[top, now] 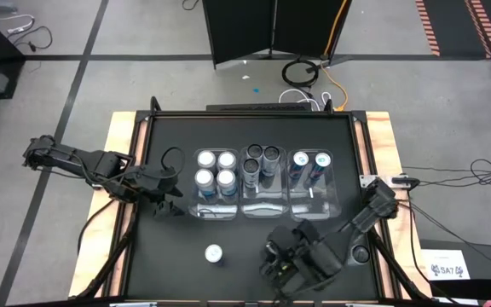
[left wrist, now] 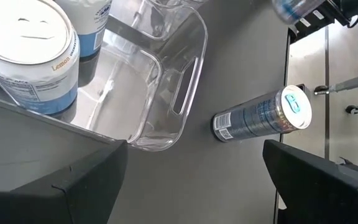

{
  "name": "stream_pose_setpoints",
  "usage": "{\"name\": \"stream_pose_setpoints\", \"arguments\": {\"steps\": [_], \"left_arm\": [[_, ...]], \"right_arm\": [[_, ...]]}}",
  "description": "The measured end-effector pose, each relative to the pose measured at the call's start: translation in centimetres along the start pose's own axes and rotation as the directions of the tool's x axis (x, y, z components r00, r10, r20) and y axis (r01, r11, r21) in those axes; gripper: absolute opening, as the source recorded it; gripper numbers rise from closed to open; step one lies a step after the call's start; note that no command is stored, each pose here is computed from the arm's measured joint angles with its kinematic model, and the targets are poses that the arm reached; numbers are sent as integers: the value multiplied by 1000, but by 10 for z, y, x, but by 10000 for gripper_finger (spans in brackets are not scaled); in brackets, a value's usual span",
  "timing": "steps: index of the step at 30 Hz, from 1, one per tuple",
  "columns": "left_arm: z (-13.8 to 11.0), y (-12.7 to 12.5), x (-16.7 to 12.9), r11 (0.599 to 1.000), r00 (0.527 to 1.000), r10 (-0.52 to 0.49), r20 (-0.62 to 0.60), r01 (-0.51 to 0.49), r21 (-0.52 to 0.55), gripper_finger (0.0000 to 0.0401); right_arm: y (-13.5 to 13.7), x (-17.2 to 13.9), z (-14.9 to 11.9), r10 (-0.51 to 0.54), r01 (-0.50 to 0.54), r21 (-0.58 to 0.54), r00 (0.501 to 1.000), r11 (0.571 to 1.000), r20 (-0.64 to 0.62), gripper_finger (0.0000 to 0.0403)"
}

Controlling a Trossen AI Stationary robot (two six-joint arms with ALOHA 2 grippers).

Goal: Sort soda cans
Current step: Put the top blue soda can into the right transparent bin

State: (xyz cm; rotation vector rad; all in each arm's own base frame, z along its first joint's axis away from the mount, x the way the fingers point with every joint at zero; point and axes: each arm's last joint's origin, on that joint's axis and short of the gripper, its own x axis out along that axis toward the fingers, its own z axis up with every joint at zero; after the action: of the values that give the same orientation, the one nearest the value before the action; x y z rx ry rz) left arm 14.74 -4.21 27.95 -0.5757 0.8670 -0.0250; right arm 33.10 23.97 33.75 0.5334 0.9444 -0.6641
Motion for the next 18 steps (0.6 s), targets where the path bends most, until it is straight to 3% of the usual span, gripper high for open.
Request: {"name": "stream_pose_setpoints", "arguments": {"steps": [7,12,18], "left_arm": [[0,0,0,1000,1000,0,0,0,0,382],[0,0,0,1000,1000,0,0,0,-1,382],[0,0,0,1000,1000,0,1,0,-1,382]], "right_arm": [[-41,-20,6,-40,37,22,993,999,107,220],[-99,-26,12,-103,102,11,990,995,95,220],[-182,-33,8,-132,121,116,987,986,91,220]]}}
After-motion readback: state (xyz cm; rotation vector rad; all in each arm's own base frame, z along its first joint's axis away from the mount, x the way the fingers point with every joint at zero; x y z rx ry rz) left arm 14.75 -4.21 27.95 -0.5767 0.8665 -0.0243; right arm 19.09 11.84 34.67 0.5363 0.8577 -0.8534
